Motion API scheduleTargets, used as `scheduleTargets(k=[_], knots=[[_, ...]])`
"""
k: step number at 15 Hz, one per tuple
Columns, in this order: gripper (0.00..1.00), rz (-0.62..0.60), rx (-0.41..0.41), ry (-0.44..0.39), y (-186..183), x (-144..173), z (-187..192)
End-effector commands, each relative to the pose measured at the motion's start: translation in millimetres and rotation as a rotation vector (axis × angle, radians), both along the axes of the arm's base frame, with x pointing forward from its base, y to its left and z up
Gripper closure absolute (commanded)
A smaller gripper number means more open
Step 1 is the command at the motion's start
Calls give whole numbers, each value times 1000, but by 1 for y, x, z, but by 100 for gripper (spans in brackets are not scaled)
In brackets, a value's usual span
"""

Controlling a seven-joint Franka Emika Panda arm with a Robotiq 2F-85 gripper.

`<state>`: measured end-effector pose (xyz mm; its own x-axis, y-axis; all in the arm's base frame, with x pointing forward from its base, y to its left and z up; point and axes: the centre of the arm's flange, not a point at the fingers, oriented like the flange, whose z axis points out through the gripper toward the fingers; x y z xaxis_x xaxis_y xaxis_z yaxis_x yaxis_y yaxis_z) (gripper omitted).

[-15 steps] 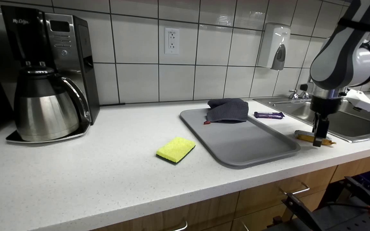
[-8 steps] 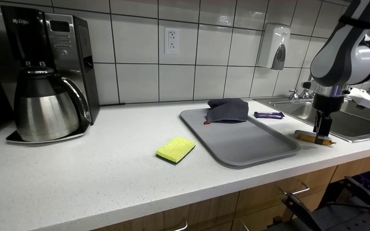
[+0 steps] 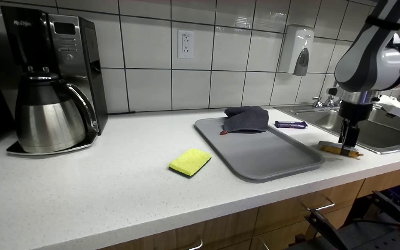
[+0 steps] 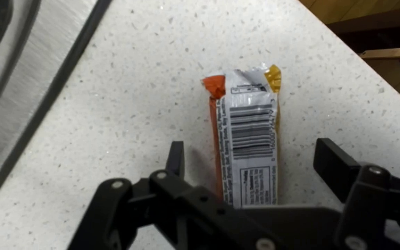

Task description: Put the orange packet and the purple packet on the tray

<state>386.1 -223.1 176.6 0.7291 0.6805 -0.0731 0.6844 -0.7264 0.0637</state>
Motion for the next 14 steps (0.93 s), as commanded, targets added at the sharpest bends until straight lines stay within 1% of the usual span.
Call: scheduleTargets(k=[1, 7, 14], knots=[[33, 19, 21, -15, -7, 0, 11], [81, 22, 31, -20, -6, 1, 13], [81, 35, 31, -35, -2, 1, 26]])
